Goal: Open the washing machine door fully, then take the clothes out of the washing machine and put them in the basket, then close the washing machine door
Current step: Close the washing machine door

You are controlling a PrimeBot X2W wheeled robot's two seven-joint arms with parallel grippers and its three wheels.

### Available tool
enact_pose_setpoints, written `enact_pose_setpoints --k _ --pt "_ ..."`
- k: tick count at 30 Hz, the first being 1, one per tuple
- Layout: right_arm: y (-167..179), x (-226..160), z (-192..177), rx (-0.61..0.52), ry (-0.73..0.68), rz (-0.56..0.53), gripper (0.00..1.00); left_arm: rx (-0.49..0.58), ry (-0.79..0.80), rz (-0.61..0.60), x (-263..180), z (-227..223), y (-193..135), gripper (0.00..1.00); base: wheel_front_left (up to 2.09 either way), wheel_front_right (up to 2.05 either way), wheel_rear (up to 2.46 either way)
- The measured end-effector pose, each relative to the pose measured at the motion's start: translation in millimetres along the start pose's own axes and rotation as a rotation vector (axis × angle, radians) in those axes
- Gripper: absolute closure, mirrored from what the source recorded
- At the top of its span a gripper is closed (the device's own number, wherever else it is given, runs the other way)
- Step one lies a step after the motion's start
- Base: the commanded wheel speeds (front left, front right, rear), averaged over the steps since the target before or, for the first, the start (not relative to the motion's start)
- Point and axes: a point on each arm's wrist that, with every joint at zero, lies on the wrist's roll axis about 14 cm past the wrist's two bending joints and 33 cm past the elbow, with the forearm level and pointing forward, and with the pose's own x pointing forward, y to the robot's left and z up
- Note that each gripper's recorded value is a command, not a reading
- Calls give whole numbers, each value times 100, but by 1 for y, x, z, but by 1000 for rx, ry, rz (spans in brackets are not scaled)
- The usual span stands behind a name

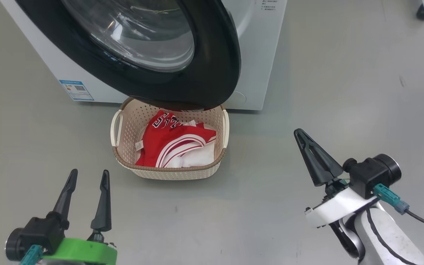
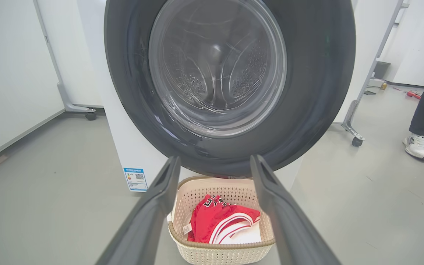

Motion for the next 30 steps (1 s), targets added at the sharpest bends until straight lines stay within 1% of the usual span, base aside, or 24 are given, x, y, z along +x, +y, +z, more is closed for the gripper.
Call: enact_pose_setpoints --k 3,4,7,14,26,30 --pt "12 14 -2 -18 3 73 100 1 3 -9 4 -2 -4 0 0 0 0" --pt "12 14 -2 -18 3 73 100 1 3 -9 4 -2 -4 0 0 0 0" --pt "22 29 -2 -36 6 136 100 -6 9 -4 7 -5 -4 0 0 0 0" --pt "38 67 0 -72 -13 262 100 3 19 24 13 -8 7 0 0 0 0" --pt "32 123 -23 -100 23 352 100 23 54 81 25 -21 27 0 0 0 0" --pt "33 141 -30 -86 23 373 100 33 74 106 28 -27 36 0 0 0 0"
